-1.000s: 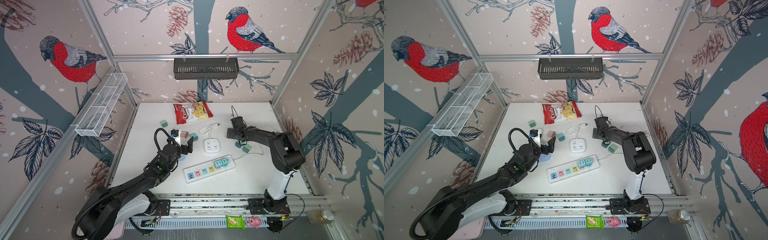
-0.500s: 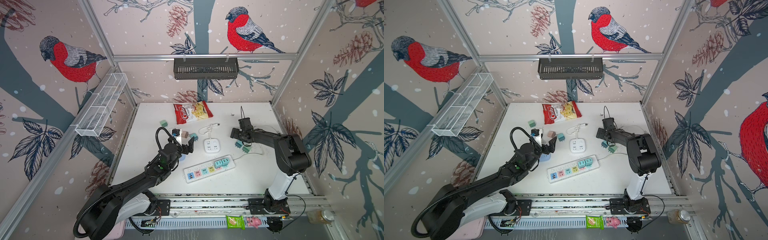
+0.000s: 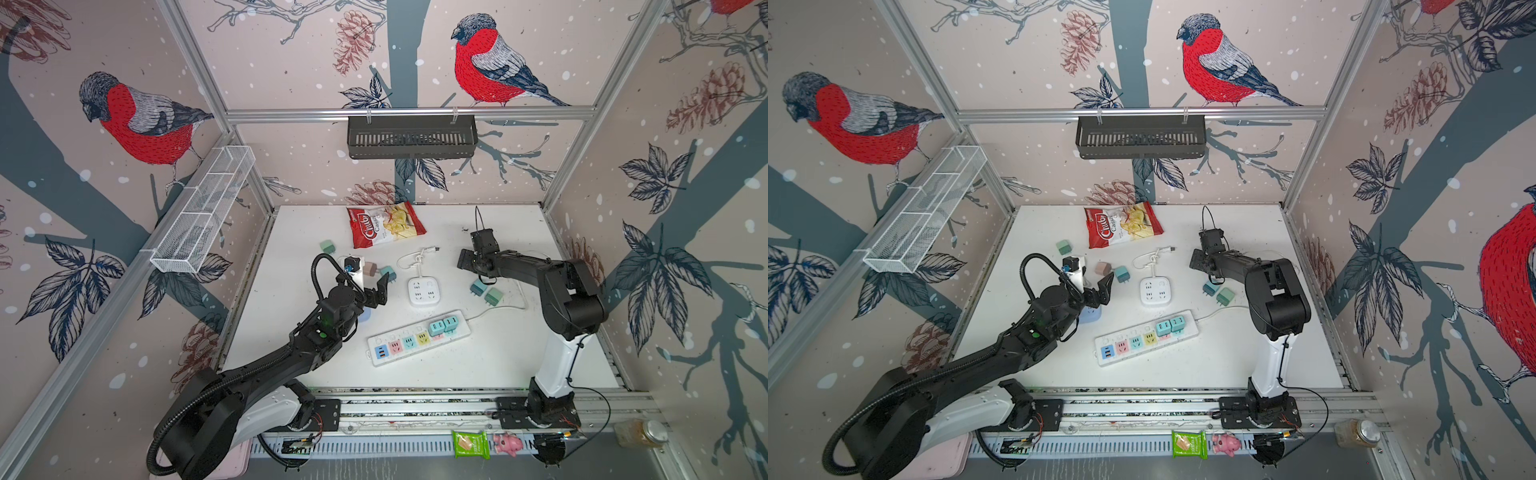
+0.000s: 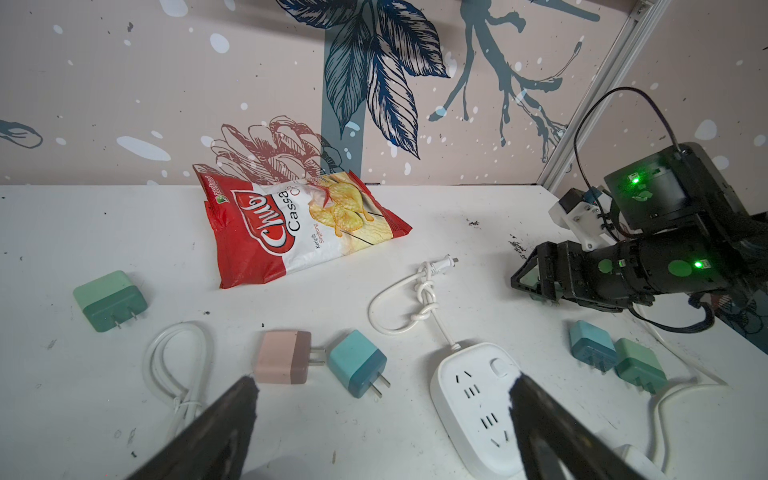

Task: Insert the plug
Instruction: 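Close the right gripper on the light green adapter, then lift the green adapter and carry it toward the left gripper with the right gripper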

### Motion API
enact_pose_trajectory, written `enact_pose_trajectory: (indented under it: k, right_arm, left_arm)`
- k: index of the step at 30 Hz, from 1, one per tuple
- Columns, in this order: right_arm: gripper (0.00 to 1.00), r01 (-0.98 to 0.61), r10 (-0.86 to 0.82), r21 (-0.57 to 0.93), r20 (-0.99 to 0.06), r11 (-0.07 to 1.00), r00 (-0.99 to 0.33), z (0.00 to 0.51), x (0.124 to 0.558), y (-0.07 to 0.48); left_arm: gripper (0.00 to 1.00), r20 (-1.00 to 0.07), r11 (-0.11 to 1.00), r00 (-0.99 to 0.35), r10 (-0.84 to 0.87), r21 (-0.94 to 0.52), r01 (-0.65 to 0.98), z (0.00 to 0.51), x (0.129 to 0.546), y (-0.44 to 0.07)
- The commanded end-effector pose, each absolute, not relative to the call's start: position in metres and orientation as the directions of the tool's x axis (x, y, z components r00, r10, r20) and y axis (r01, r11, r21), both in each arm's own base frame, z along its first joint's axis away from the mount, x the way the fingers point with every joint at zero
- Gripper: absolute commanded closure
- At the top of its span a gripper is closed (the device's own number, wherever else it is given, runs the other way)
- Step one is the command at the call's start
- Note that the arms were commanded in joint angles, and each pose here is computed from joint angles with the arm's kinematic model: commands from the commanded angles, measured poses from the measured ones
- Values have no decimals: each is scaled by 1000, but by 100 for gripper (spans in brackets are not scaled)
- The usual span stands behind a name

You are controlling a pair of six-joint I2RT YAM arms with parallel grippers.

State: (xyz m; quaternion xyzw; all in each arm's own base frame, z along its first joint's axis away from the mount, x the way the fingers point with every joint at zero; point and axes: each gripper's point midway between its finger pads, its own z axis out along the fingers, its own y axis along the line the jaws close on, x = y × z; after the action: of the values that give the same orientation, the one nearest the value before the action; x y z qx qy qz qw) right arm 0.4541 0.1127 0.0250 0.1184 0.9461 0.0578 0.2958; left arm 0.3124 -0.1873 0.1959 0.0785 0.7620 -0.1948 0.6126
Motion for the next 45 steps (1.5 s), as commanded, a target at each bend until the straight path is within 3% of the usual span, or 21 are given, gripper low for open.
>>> enact_pose_trajectory:
  k: [1, 9, 15, 22, 33, 38, 45]
  right_arm:
    - [23, 223, 233, 77, -462, 972, -856, 4, 432, 106]
    - [44, 218, 209, 33, -454, 975, -866, 1, 432, 105]
    - [54, 202, 198, 39, -445, 979, -873, -1, 432, 109]
    - [70, 159, 172, 69, -503, 985, -847, 22, 434, 120]
    - [79, -27, 117, 184, -726, 983, -678, 110, 419, 156]
    - [81, -147, 99, 214, -827, 966, -554, 154, 399, 175]
    - [83, -276, 80, 191, -926, 942, -369, 203, 368, 188]
  left_arm:
    - [5, -968, 903, -202, -147, -215, 372, 209, 314, -190]
    - [5, -969, 904, -201, -146, -213, 371, 211, 314, -189]
    - [5, -969, 904, -201, -145, -213, 371, 211, 314, -189]
    - [5, -969, 903, -201, -144, -212, 374, 211, 313, -190]
    - [5, -969, 901, -199, -146, -213, 378, 212, 312, -189]
    - [19, -970, 859, -204, -130, -213, 466, 221, 303, -206]
    - [19, -983, 833, -150, -108, -172, 527, 233, 286, -218]
